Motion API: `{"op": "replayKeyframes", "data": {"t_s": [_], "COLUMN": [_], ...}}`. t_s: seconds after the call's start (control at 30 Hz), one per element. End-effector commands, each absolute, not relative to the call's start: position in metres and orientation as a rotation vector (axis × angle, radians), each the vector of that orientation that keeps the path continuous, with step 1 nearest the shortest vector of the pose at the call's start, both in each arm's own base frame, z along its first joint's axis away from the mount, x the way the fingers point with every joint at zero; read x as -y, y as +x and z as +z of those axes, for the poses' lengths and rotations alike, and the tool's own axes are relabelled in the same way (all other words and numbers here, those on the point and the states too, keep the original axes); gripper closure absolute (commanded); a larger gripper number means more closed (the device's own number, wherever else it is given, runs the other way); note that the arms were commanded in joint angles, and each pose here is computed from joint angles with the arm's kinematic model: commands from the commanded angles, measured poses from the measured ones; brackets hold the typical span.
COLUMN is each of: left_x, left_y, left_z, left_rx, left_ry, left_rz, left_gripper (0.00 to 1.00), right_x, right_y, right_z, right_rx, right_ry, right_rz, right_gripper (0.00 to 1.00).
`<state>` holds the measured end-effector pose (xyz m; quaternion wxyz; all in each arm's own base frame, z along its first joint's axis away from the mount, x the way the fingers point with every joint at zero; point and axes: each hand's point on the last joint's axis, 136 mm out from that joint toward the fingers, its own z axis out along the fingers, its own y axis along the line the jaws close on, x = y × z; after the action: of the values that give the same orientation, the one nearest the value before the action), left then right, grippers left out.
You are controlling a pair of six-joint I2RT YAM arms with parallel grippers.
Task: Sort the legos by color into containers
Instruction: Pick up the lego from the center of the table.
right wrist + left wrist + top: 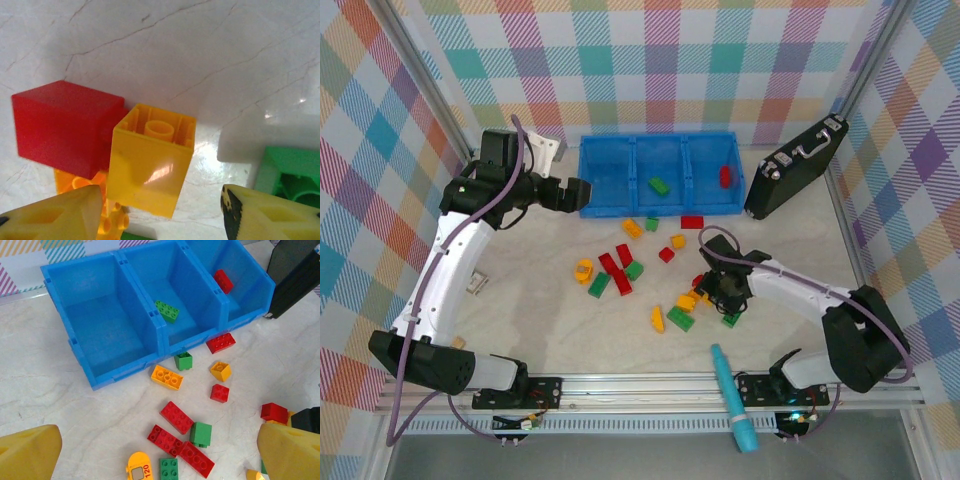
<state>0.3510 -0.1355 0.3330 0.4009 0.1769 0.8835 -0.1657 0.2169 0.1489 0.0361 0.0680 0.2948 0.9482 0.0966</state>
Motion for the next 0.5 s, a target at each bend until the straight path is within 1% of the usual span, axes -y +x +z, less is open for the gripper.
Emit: {"op": "replayKeyframes", "data": {"t_s": [0.0, 0.13, 0.37, 0.47], "left_x": [0.138, 0.138, 0.137, 0.136], "left_y": [0.355, 0.357, 0.358, 0.359], "left_z": [0.328, 0.325, 0.325, 0.327], "left_rx": [-2.232, -2.239, -2.239, -2.237], "left_ry": [0.465, 0.466, 0.467, 0.468], "left_rz": [-0.4, -0.402, -0.384, -0.38], "left_gripper": [0.0, 0.0, 0.0, 0.0], "right_x": [-0.149, -0.145, -0.143, -0.146], "right_y": [0.222, 0.223, 0.23, 0.241], "right_z": [0.034, 0.028, 0.021, 0.03], "right_rx": [-2.869, -2.885, -2.924, -2.935], "right_ry": [0.887, 0.894, 0.845, 0.753], "right_rz": [0.282, 0.257, 0.225, 0.204], "right_gripper": [0.37, 0.42, 0.62, 0.69]}}
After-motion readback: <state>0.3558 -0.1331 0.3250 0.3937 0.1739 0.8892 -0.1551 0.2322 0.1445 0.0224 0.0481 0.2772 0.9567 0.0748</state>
